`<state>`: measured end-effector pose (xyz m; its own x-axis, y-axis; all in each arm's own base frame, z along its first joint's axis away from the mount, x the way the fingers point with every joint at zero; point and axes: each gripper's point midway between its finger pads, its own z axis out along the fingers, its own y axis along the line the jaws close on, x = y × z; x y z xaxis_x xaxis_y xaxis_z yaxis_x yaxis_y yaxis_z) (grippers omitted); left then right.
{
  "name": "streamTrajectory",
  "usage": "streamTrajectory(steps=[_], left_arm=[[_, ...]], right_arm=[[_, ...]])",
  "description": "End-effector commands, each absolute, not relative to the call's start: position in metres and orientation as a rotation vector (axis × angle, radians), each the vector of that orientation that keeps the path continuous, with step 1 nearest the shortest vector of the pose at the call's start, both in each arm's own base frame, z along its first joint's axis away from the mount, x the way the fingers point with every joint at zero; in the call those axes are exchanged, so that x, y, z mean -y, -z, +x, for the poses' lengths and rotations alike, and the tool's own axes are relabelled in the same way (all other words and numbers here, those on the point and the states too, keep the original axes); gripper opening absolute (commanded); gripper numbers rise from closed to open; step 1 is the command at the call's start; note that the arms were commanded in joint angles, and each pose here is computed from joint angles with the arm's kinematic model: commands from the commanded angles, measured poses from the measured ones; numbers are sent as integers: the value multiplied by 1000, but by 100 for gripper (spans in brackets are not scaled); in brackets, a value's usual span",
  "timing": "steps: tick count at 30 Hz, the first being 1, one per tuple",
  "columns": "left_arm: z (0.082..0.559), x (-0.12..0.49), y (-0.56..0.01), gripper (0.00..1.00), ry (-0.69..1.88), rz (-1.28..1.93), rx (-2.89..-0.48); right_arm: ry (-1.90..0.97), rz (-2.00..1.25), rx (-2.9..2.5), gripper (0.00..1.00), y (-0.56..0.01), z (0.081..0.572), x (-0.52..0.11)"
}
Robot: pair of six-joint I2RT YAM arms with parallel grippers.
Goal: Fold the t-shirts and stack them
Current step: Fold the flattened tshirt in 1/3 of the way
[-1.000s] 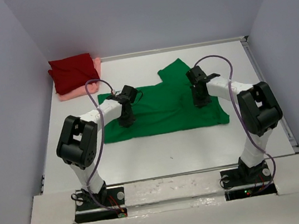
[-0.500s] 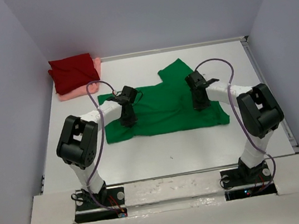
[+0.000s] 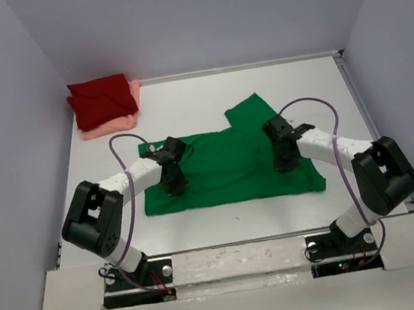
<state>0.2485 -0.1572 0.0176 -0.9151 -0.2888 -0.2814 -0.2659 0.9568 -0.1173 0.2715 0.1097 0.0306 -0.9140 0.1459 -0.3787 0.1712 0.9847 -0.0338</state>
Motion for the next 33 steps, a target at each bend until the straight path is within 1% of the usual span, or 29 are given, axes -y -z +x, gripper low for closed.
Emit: streamTrajectory(steps=[1, 7, 11, 12, 14, 15, 16, 17, 19, 21, 24, 26, 32, 33], left_arm=[[206, 150, -27, 0, 92, -493, -2872], [186, 149, -40, 0, 144, -522, -2850], [179, 137, -41, 0, 81, -529, -2843], [186, 136, -48, 0, 72, -517, -2802], [185, 130, -57, 0, 11, -507, -2767], [197, 128, -72, 0, -4, -519, -2689], [200, 128, -79, 0, -4, -497, -2667], [207, 133, -92, 0, 28, -473, -2630], [214, 138, -102, 0, 56, -424, -2607], [223, 147, -112, 0, 108, -399, -2583], [231, 160, -111, 0, 146, -349, -2602], [234, 166, -100, 0, 131, -328, -2637], [243, 184, -72, 0, 154, -261, -2690], [243, 184, -63, 0, 127, -254, -2715]], right_arm=[[72, 301, -2747, 0, -46, 248, -110], [4, 369, -2762, 0, -51, 222, -115], [2, 363, -2744, 0, -52, 209, -125], [26, 327, -2728, 0, -56, 204, -128], [69, 309, -2666, 0, -68, 212, -128], [89, 301, -2673, 0, -68, 214, -128], [86, 301, -2663, 0, -73, 217, -129], [98, 267, -2656, 0, -78, 223, -135], [159, 242, -2632, 0, -83, 233, -136], [160, 230, -2606, 0, -94, 246, -142], [224, 199, -2601, 0, -91, 258, -144], [243, 188, -2594, 0, -93, 268, -149], [361, 163, -2622, 0, -64, 283, -154], [385, 149, -2639, 0, -55, 283, -154]])
